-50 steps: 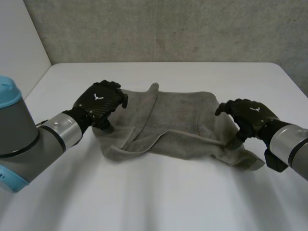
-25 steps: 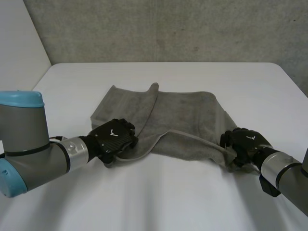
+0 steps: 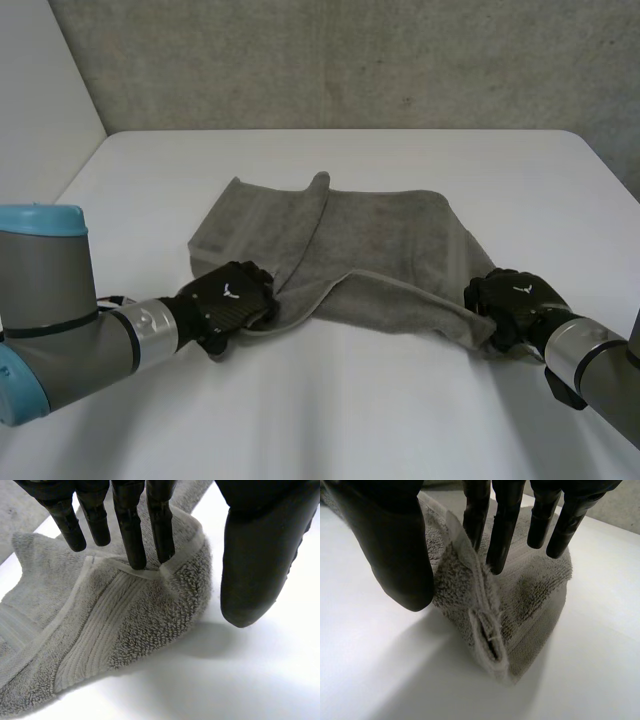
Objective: Fold the towel.
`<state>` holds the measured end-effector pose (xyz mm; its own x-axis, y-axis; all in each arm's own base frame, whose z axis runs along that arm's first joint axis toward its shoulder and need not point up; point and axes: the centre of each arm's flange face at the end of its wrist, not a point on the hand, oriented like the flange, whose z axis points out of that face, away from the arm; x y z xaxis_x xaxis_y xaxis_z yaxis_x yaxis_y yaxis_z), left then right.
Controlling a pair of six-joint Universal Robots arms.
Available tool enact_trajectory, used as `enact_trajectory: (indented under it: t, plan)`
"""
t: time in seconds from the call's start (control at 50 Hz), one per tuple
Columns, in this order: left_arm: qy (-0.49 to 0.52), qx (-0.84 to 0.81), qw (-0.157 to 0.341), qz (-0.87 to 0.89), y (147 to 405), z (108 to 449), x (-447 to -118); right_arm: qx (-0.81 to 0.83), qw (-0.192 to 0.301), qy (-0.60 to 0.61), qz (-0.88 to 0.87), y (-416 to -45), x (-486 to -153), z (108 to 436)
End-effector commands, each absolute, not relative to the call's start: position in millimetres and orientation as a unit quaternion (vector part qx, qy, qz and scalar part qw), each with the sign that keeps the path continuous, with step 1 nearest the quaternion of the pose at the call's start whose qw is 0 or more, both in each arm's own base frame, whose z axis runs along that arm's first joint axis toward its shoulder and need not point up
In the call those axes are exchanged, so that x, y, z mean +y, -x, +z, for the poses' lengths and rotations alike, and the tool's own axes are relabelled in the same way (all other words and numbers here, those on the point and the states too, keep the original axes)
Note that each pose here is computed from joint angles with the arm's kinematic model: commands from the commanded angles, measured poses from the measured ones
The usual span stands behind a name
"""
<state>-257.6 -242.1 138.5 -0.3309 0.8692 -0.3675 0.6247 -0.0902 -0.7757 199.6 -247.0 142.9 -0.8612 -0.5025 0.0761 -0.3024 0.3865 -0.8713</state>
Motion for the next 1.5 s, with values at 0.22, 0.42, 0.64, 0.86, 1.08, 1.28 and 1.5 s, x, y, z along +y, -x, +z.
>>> enact_trajectory:
  t: [0.22,0.42,0.64,0.86,1.08,1.28,1.5]
  plan:
    - [0.571,-0.663,0.073,0.478,242,146,-250,0.813,0.098,0.272,-0.505,-200,-244,153]
    - [0.497,-0.734,0.084,0.455,224,153,-240,0.797,0.071,0.414,-0.434,-194,-223,160]
    - [0.424,-0.762,0.102,0.479,221,166,-260,0.729,0.02,0.456,-0.511,-203,-265,213]
    - [0.319,-0.612,0.074,0.719,246,274,-354,0.549,-0.046,0.435,-0.713,-264,-355,328]
    - [0.204,-0.402,0.155,0.879,248,416,-377,0.341,-0.09,0.274,-0.895,-271,-359,470]
    - [0.249,-0.484,0.167,0.822,243,341,-379,0.415,-0.032,0.348,-0.84,-270,-343,400]
    - [0.363,-0.614,0.075,0.697,234,186,-338,0.56,0.045,0.476,-0.676,-249,-319,222]
